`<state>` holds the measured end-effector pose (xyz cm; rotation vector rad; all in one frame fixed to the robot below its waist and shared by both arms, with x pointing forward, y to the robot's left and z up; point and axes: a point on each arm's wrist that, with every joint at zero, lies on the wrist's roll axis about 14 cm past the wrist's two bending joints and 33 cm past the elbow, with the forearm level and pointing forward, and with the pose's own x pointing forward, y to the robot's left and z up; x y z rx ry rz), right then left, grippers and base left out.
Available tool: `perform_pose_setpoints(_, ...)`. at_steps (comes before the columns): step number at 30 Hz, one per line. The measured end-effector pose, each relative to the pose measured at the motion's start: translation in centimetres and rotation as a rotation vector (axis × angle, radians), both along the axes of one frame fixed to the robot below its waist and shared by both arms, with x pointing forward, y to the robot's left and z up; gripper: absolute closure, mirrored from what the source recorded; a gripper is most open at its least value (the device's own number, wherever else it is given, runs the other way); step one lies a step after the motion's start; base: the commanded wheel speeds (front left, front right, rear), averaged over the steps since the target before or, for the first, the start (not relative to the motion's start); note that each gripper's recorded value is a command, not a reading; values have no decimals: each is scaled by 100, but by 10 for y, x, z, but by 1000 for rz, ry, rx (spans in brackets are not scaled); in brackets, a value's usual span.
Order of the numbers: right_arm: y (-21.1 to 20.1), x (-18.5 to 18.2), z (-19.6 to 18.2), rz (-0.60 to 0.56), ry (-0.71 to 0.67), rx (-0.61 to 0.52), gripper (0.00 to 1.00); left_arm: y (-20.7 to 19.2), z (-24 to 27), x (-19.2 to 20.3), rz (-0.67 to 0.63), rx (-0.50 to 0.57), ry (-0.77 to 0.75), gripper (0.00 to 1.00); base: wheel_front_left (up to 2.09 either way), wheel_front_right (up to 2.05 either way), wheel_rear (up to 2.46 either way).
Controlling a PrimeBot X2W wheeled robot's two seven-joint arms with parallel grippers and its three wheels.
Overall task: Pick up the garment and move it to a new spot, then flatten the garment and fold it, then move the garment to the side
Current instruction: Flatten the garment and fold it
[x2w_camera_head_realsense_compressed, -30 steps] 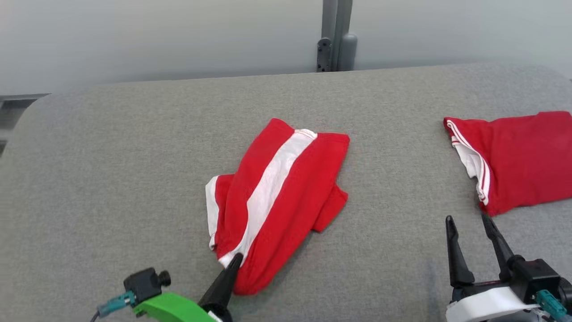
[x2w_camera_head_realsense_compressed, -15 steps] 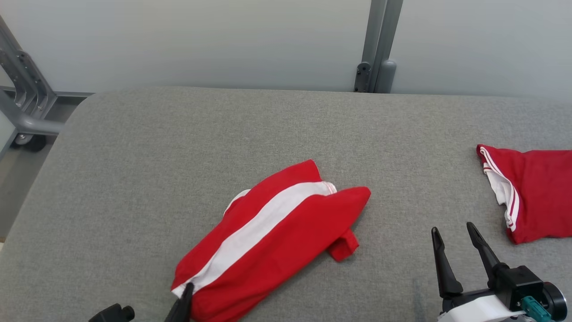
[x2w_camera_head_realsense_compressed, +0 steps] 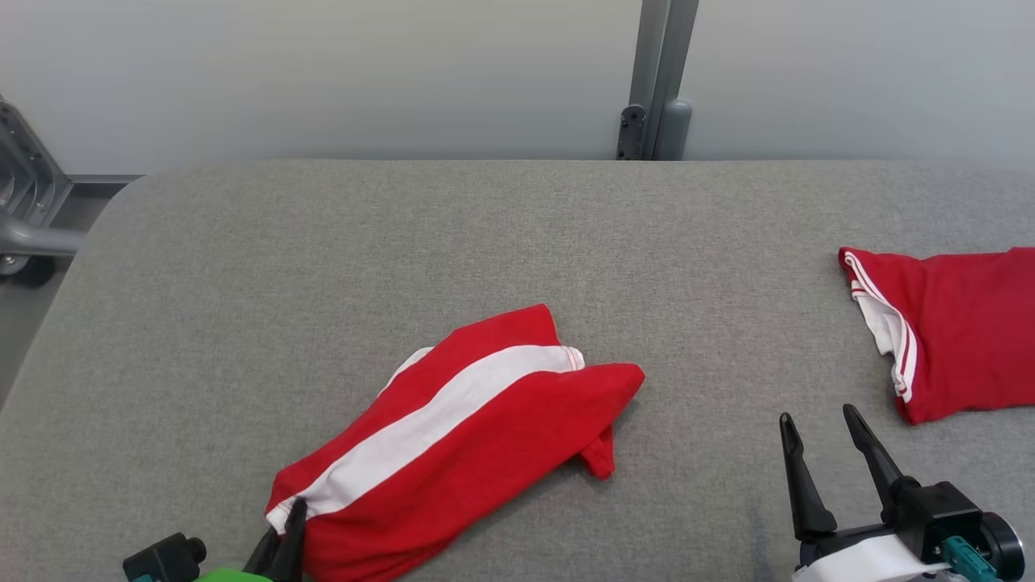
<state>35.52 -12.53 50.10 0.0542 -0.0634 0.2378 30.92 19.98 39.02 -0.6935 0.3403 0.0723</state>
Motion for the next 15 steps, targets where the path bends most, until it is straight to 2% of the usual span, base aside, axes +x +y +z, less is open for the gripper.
perform_pose_setpoints(5, -10, -6, 0, -30, 1, 6, 0, 8, -18, -17, -98, 99, 96, 0, 0, 0, 0)
perform_pose_setpoints(8, -17, -9, 1, -52, -1, 7, 0, 16, -20, -26, -113, 109, 133, 0, 0, 0, 0)
perform_pose_setpoints(10, -21, -10, 2, -64, -4, 7, 0, 23, -19, -32, -151, 172, 159, 0, 0, 0, 0)
perform_pose_setpoints(12, -25, -11, 2, -79, -3, 11, 0, 30, -10, -29, -163, 230, 150, 0, 0, 0, 0)
perform_pose_setpoints(15, -28, -11, 0, -87, 3, 11, 0, 15, 12, -18, -212, 245, 97, 0, 0, 0, 0)
